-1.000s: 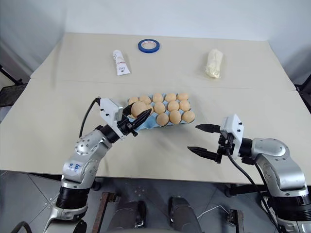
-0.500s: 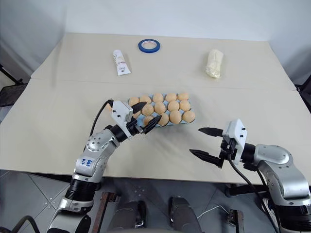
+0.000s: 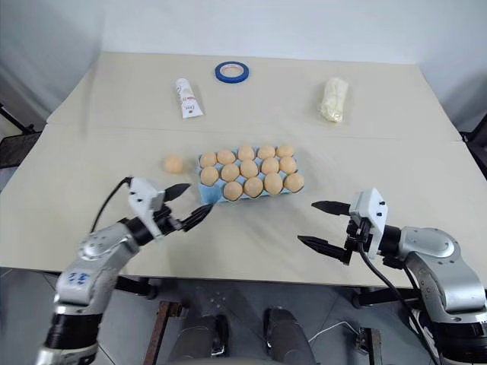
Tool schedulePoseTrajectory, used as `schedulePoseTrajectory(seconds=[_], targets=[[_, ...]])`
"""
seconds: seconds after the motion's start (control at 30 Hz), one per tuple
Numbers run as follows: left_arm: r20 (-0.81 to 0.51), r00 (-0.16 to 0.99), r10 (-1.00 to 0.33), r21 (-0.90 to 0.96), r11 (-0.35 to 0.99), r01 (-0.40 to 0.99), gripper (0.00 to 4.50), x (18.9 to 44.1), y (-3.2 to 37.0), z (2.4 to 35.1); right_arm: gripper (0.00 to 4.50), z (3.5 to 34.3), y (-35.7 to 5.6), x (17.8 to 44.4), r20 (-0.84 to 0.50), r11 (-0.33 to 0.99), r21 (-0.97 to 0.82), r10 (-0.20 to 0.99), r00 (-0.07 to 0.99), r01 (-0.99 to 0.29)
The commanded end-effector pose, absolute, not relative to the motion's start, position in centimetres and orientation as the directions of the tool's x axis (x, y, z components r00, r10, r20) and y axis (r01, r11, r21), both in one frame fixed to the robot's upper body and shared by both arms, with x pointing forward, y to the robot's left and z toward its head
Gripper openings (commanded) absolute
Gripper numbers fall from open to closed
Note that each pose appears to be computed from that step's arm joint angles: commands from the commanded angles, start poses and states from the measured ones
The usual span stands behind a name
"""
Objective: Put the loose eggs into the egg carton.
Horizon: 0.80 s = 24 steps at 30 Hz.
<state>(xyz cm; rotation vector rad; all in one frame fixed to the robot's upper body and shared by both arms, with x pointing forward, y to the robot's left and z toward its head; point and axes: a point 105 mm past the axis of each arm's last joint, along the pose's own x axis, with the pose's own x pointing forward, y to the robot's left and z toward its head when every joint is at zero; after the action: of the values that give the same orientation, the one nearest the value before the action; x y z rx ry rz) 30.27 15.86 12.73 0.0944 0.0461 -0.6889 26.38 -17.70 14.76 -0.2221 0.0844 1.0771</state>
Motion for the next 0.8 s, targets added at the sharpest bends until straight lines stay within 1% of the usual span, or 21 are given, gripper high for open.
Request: schedulePoseTrajectory(seconds=[0.03,0.27,0.4,0.47,0.6,0.67,0.8], targets=[[-0.051,0.783,-0.62,0.105,0.776,0.621,4.47,29.1,18.1,14.2,4.5,15.9,-17.8,26.5,-0.155,0.442,-0.183,0.869,0.47,-0.878],[-0.12,0.867,-0.484,0.14,0.856,0.498,4.47,28.1,24.9,13.6,4.5,15.9,-17.5,26.8,-0.153,0.431,-0.177,0.876,0.458,-0.885],[-0.123,0.878,-0.463,0.16,0.864,0.478,4.47,28.1,25.9,14.1,4.5,16.0,-17.6,26.9,-0.147,0.429,-0.175,0.879,0.454,-0.886],[-0.104,0.886,-0.452,0.184,0.866,0.464,4.47,28.7,26.1,14.7,4.5,16.1,-17.7,27.0,-0.145,0.428,-0.176,0.879,0.453,-0.887],[-0.08,0.899,-0.431,0.198,0.877,0.439,4.47,31.5,26.1,15.4,4.5,16.0,-17.5,27.1,-0.15,0.423,-0.175,0.881,0.448,-0.889],[-0.054,0.904,-0.423,0.208,0.881,0.425,4.47,33.4,26.0,15.9,4.5,16.0,-17.4,27.3,-0.148,0.422,-0.176,0.882,0.447,-0.889],[-0.003,0.894,-0.448,0.215,0.873,0.439,4.47,37.1,25.0,17.2,4.5,16.2,-17.1,27.6,-0.148,0.417,-0.181,0.884,0.443,-0.891]])
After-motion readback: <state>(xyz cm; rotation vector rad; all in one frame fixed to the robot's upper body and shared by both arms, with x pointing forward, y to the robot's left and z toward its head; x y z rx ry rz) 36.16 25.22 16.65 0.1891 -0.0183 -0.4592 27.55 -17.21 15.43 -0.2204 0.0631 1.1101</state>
